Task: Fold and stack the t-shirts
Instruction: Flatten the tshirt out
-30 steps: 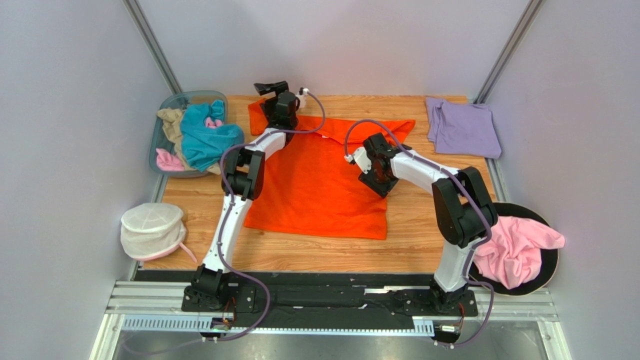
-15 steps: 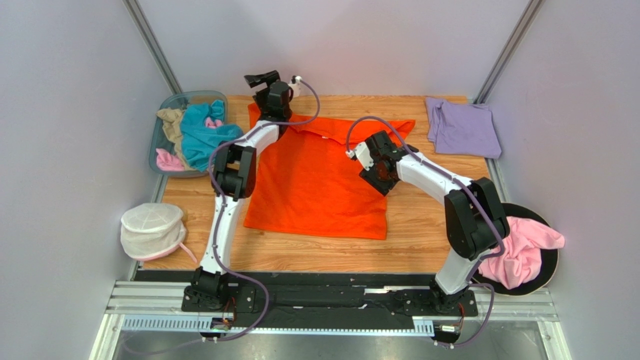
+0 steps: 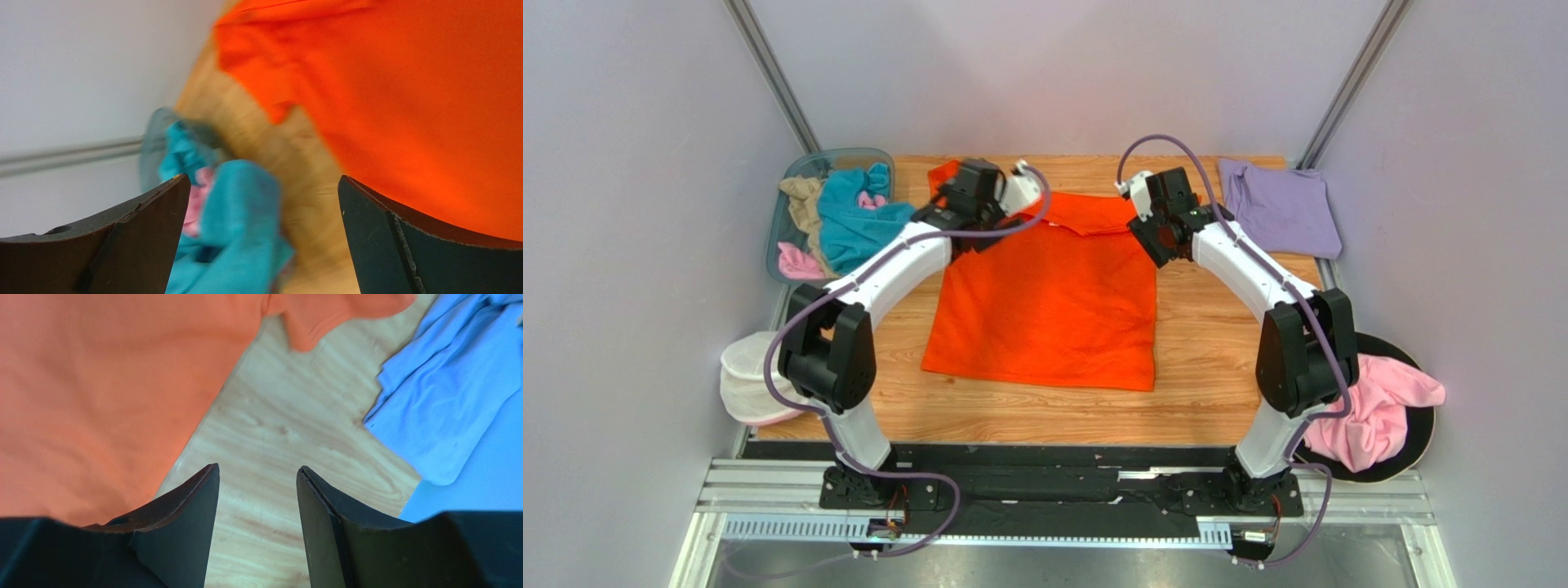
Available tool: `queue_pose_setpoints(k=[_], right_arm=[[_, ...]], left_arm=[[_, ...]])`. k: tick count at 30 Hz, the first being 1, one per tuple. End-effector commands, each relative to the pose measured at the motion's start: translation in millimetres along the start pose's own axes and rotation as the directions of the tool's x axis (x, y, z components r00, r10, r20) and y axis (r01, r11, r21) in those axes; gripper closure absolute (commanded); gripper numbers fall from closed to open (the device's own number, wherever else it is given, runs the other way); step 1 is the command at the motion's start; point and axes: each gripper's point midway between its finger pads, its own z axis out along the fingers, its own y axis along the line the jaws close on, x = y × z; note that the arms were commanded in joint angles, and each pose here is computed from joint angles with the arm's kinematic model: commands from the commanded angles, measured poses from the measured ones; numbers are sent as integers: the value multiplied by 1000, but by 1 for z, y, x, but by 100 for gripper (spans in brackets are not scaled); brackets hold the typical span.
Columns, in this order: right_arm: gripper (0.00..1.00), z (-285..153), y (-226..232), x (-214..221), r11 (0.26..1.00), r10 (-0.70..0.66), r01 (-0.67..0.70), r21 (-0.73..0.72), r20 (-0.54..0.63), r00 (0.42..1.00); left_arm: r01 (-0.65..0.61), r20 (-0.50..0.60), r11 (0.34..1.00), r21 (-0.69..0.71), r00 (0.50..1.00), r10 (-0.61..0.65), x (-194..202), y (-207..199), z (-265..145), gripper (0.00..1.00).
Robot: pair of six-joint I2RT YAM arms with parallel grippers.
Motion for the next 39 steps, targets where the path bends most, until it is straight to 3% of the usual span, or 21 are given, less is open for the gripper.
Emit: queue_pose_setpoints(k=[1,6,13,21,27,39], right_arm=[[46,1,-23,-40,995,70,-76,65,95,993],[46,4,-45,-52,990,97,-108,94,114,989],[46,18,-84,-46,978,176,-185,98,97,980],[46,29,-72,-35,982,178,-182,51,72,981],[47,25,-69,-32,984,171,-174,38,77,982],[47,22,-58,-12,988,153,-154,24,51,987]], left_arm=[[-48,-14,953,300,998,55,-9,-127,-19,1],[-70,8,908,413,997,74,-25,-185,-32,1],[-102,8,879,465,994,111,-42,-223,-29,1],[-211,33,836,506,974,225,-55,-280,-40,1],[-260,33,806,532,957,287,-43,-308,-53,2],[-294,-27,750,593,923,383,22,-338,-71,10]])
